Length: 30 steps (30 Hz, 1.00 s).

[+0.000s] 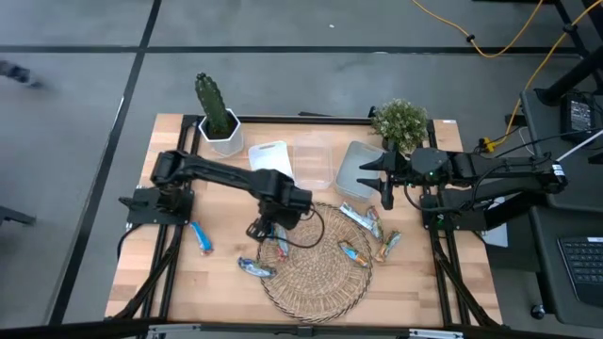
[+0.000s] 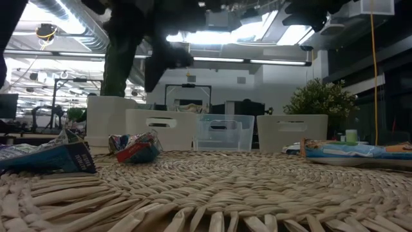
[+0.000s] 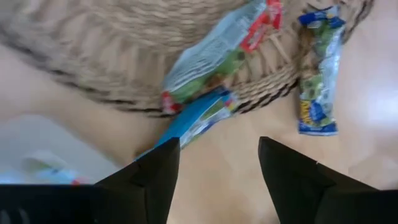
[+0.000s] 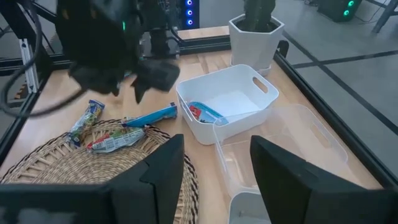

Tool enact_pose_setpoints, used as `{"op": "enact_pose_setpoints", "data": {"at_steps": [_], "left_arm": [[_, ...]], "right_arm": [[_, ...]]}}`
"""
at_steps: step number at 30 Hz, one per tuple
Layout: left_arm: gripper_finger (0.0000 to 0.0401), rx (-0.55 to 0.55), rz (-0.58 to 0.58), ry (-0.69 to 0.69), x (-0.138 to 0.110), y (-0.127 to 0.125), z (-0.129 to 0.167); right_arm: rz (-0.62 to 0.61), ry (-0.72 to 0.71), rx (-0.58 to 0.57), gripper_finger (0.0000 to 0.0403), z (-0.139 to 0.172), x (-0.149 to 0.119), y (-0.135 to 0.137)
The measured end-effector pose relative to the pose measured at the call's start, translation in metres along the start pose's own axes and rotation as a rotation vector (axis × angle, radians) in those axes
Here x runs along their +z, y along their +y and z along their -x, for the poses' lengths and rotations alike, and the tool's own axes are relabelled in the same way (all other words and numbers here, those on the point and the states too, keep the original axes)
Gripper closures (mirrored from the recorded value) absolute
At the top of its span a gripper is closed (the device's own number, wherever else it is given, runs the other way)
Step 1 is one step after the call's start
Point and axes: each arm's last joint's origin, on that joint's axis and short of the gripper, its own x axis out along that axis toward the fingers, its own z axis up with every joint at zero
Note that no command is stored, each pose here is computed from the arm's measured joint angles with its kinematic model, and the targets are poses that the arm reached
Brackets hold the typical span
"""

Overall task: Pick and place Granola Bars by type
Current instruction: Put the red granola bar into the white bin

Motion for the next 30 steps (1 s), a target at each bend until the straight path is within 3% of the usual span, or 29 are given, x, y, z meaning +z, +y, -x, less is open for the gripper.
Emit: {"op": "enact_pose_setpoints", "data": {"at_steps": [4,8,14,20,26,30], "left_arm": [[0.0191,-0.060,0.023,0.023,0.007,0.002,-0.016],[0.0209,-0.051,0.050,0.011,0.015,0.002,-0.027],[0.0229,-0.008,-0.043,-0.098,0.033,-0.010,-0.031],[0.0223,0.012,-0.108,-0.128,0.041,-0.013,-0.037],[0.0210,-0.046,-0.083,-0.020,0.027,-0.017,-0.075],[0.0205,-0.052,-0.046,0.010,0.021,-0.017,-0.084]], "right_arm": [[0.003,0.010,-0.001,0.0216,0.000,-0.001,0.000],[0.002,0.028,-0.003,0.0216,0.000,-0.003,0.000],[-0.031,0.088,-0.013,0.0216,0.000,-0.009,-0.001],[-0.025,0.117,-0.017,0.0216,0.000,-0.012,-0.002],[-0.025,0.118,-0.018,0.0216,0.000,-0.012,-0.002],[-0.025,0.119,-0.018,0.0216,0.000,-0.012,-0.002]]}}
